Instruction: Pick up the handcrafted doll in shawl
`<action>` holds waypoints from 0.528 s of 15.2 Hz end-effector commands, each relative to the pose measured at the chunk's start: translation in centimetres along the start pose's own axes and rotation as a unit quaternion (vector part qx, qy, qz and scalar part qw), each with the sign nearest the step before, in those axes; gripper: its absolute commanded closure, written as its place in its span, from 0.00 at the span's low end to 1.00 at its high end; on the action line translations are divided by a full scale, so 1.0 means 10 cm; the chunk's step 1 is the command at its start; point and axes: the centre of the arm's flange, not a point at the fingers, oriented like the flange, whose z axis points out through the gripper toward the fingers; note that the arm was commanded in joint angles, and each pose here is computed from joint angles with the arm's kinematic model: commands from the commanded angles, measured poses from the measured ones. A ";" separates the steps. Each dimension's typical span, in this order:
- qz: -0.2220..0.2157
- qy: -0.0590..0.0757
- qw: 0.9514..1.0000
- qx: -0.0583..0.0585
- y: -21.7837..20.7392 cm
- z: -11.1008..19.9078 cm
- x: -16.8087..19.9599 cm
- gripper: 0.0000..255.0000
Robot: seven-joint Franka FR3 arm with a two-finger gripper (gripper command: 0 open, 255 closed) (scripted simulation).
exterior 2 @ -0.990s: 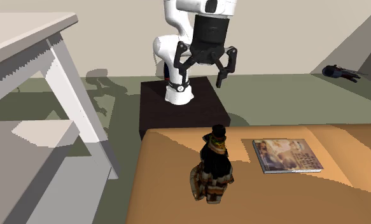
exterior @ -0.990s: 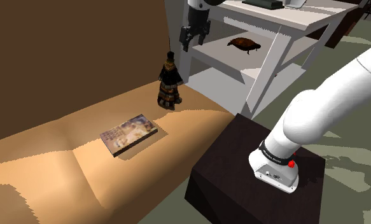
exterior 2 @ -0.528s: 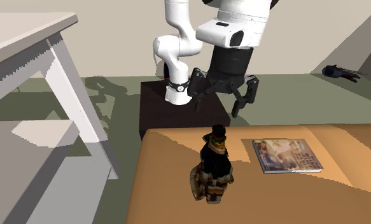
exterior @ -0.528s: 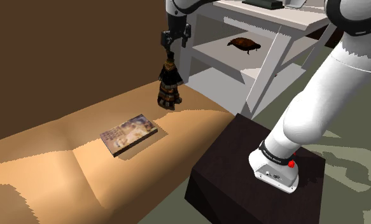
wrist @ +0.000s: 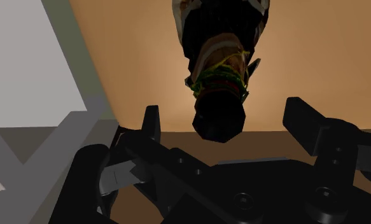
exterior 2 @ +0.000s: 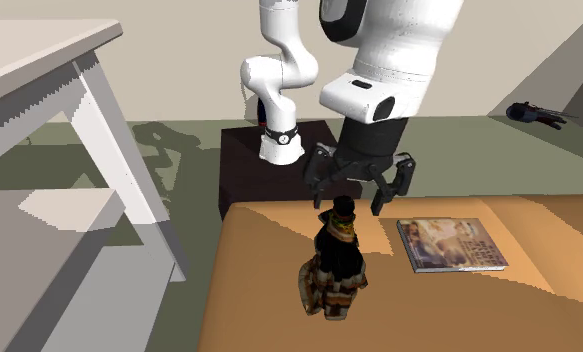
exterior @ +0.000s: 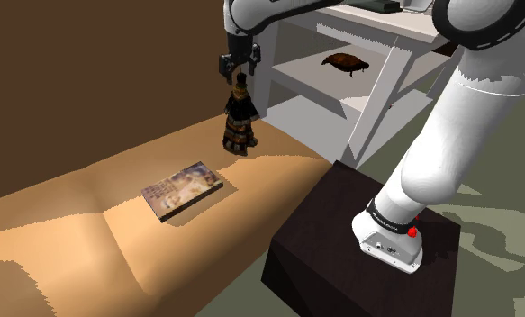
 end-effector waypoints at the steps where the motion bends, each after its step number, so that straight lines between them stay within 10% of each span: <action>1: 0.000 0.000 1.000 0.000 -0.01 0.11 0.00 0.00; 3: 0.000 0.000 1.000 0.000 -0.02 0.14 0.00 0.00; 4: 0.000 0.000 1.000 0.000 -0.02 0.14 0.00 1.00; 8: 0.000 0.000 1.000 0.000 -0.01 0.14 -0.01 1.00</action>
